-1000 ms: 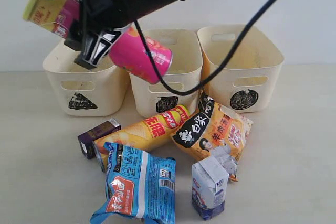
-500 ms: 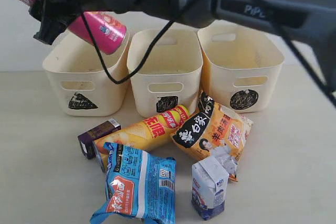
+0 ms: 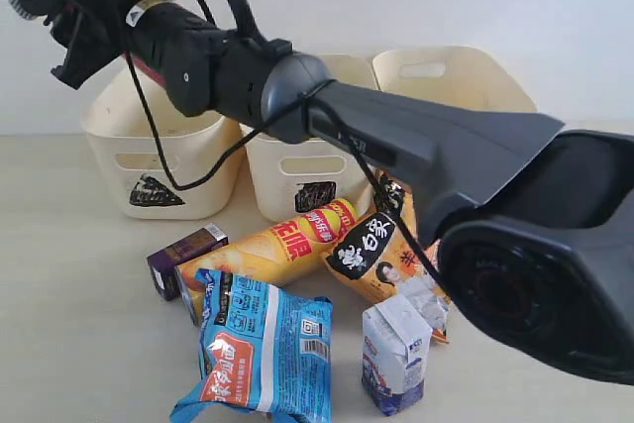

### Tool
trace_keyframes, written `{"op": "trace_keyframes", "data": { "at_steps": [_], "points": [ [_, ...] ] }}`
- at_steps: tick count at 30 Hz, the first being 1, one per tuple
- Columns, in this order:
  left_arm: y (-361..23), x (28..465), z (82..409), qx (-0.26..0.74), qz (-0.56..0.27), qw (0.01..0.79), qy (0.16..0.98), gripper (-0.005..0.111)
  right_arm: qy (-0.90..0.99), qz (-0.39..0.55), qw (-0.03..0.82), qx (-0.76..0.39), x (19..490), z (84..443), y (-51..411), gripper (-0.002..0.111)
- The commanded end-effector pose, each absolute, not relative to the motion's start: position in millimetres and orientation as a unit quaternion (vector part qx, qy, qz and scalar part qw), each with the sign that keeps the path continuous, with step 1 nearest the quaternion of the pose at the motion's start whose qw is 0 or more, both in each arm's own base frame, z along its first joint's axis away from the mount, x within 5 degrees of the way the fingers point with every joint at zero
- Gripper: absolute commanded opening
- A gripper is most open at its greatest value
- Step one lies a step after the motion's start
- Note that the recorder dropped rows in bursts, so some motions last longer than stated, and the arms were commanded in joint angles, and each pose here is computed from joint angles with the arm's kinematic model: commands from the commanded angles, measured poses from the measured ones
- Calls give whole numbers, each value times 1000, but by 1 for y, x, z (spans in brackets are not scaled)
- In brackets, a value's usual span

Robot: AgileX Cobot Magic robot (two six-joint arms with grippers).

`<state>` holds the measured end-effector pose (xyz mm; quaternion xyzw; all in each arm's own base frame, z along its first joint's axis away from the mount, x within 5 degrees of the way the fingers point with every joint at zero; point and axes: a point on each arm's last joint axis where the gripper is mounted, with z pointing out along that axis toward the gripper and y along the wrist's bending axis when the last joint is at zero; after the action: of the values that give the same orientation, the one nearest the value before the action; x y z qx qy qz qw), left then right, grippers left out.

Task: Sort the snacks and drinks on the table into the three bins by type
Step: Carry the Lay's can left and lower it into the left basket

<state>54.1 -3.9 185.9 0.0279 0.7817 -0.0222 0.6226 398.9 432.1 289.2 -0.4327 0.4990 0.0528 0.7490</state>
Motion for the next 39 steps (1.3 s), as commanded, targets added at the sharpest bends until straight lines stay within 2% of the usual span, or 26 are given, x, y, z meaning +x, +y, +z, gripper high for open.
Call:
{"op": "trace_keyframes", "data": {
  "at_steps": [1, 8, 13, 15, 20, 24, 31, 36, 39],
  "points": [
    [-4, 54, 185, 21, -28, 624, 780, 4, 518, 92, 769, -363, 418, 276, 424, 0],
    [-4, 54, 185, 21, -28, 624, 780, 4, 556, 131, 759, -312, 439, 249, 411, 0],
    [-4, 54, 185, 21, -28, 624, 780, 4, 566, 149, 758, -288, 445, 250, 405, 0],
    [-4, 54, 185, 21, -28, 624, 780, 4, 570, 158, 756, -280, 446, 250, 404, 7],
    [-4, 54, 185, 21, -28, 624, 780, 4, 589, 185, 742, -263, 446, 248, 404, 43],
    [-4, 54, 185, 21, -28, 624, 780, 4, 600, 197, 735, -249, 447, 247, 404, 63],
    [-4, 54, 185, 21, -28, 624, 780, 4, 615, 206, 720, -247, 447, 243, 404, 66],
    [-4, 54, 185, 21, -28, 624, 780, 4, 625, 208, 708, -253, 447, 241, 405, 79],
    [-4, 54, 185, 21, -28, 624, 780, 4, 627, 208, 707, -254, 447, 240, 405, 80]
  ]
}}
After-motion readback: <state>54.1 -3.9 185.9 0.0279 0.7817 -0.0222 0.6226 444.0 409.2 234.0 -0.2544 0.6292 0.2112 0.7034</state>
